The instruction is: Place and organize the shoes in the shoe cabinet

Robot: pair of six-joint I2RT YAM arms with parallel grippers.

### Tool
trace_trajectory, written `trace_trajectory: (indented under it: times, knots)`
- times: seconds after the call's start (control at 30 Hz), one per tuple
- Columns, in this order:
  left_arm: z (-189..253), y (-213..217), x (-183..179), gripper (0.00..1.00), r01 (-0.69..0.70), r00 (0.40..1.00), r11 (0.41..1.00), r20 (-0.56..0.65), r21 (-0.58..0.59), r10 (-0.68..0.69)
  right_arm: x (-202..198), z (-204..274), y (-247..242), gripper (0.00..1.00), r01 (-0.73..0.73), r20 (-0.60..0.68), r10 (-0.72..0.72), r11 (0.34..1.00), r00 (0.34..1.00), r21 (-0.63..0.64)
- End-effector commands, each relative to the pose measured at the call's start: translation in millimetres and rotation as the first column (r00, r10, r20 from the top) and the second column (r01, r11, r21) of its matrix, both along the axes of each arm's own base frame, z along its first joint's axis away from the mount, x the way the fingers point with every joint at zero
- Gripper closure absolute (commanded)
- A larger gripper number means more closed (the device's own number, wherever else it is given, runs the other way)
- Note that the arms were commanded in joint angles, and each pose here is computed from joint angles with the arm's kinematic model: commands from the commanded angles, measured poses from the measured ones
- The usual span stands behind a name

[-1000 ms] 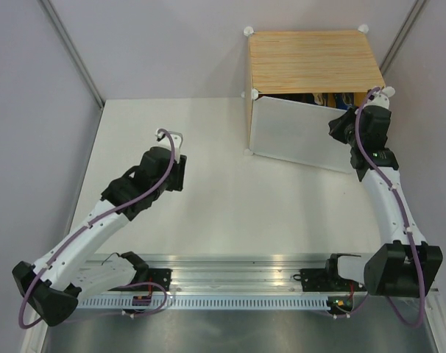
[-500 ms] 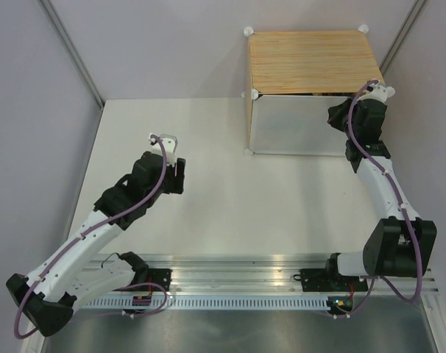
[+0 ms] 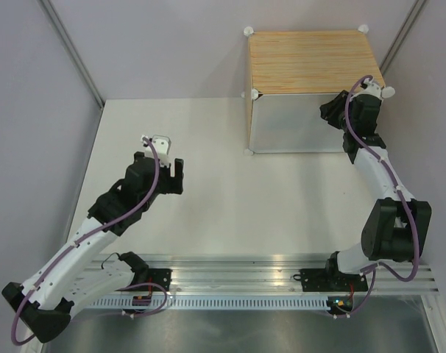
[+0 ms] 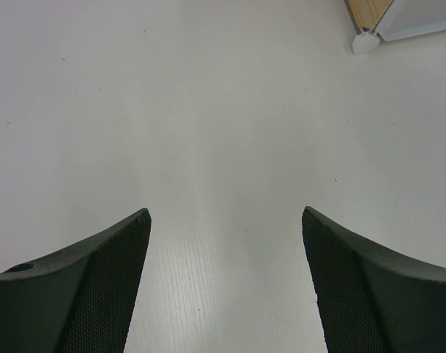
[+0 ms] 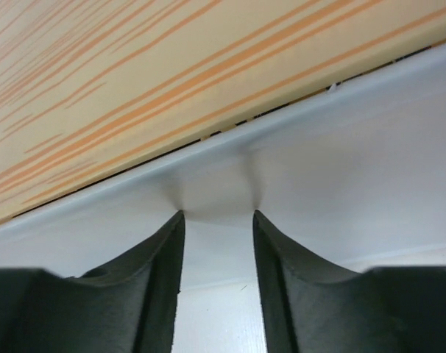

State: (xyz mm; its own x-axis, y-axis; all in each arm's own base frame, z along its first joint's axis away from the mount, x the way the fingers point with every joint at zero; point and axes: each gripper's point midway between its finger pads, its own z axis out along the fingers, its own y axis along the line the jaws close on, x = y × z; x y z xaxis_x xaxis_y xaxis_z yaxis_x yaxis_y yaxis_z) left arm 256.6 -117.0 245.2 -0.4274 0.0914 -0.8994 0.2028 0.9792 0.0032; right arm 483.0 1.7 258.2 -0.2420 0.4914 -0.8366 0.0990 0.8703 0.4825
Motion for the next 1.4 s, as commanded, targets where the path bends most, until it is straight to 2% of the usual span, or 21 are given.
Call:
trace_trajectory:
  times: [0.0, 0.23, 0.33, 0.4, 0.53, 0.6, 0.87, 0.93, 0.97, 1.0, 1.03, 1.07, 1.2, 1.37]
  knots:
    - [8.5, 1.1, 4.4, 0.13, -0.028, 0.999, 0.999, 0.039, -0.037, 0.030, 21.4, 26.6, 8.2, 0.50, -0.039, 0.096, 0.036, 0.999, 0.995, 0.025]
    - [7.4, 2.7, 5.1, 0.12, -0.035, 0.998, 0.999, 0.046, -0.033, 0.036, 29.5, 10.0, 9.2, 0.42, -0.044, 0.064, 0.041, 0.998, 0.997, 0.037]
    - [6.7, 5.0, 5.9, 0.01, -0.046, 0.998, 0.999, 0.047, -0.025, 0.048, 25.5, 10.5, 9.7, 0.41, -0.045, 0.058, 0.043, 0.998, 0.997, 0.037]
    - [8.9, 7.1, 5.9, 0.01, -0.056, 0.997, 0.998, 0.056, -0.027, 0.058, 16.9, 15.5, 9.6, 0.41, -0.040, 0.041, 0.038, 0.998, 0.998, 0.039]
    - [14.1, 13.0, 4.7, 0.00, -0.085, 0.993, 0.996, 0.075, -0.040, 0.088, -8.9, 35.4, 21.3, 0.41, -0.103, 0.048, 0.101, 0.994, 0.994, 0.038]
    - [17.6, 18.4, 4.3, 0.01, -0.108, 0.989, 0.993, 0.093, -0.044, 0.112, -34.9, 33.6, 28.5, 0.41, -0.136, 0.023, 0.135, 0.990, 0.991, 0.030]
    - [34.3, 44.4, 0.2, 0.00, -0.212, 0.957, 0.974, 0.184, -0.076, 0.223, -122.8, -1.7, 63.3, 0.38, -0.230, 0.004, 0.231, 0.972, 0.973, 0.050]
    - [34.8, 48.9, -0.1, 0.01, -0.233, 0.951, 0.970, 0.191, -0.072, 0.243, -140.0, -1.2, 75.9, 0.35, -0.251, 0.017, 0.250, 0.967, 0.968, 0.049]
    - [35.8, 51.7, -0.4, 0.01, -0.245, 0.947, 0.967, 0.197, -0.072, 0.254, -147.9, -15.5, 78.7, 0.32, -0.251, -0.015, 0.252, 0.967, 0.968, 0.052]
    - [35.4, 52.7, -0.7, 0.01, -0.249, 0.946, 0.966, 0.197, -0.069, 0.258, -155.0, -19.8, 89.0, 0.25, -0.280, -0.022, 0.281, 0.959, 0.960, 0.043]
    - [36.7, 54.8, -1.3, 0.01, -0.257, 0.943, 0.964, 0.203, -0.070, 0.266, -160.6, -23.8, 88.2, 0.05, -0.268, -0.025, 0.268, 0.963, 0.963, 0.012]
    - [36.1, 55.4, -1.3, 0.01, -0.260, 0.942, 0.963, 0.202, -0.068, 0.268, -165.4, -27.3, 89.6, 0.02, -0.265, -0.036, 0.264, 0.964, 0.964, -0.006]
    - [37.7, 57.2, -2.1, 0.01, -0.264, 0.939, 0.962, 0.209, -0.070, 0.273, -182.0, -35.1, 93.0, 0.02, -0.231, -0.004, 0.232, 0.966, 0.973, -0.115]
    - [39.8, 59.4, -3.8, 0.01, -0.267, 0.936, 0.961, 0.217, -0.075, 0.277, -186.4, -58.1, 95.8, 0.02, -0.251, -0.048, 0.247, 0.958, 0.968, -0.142]
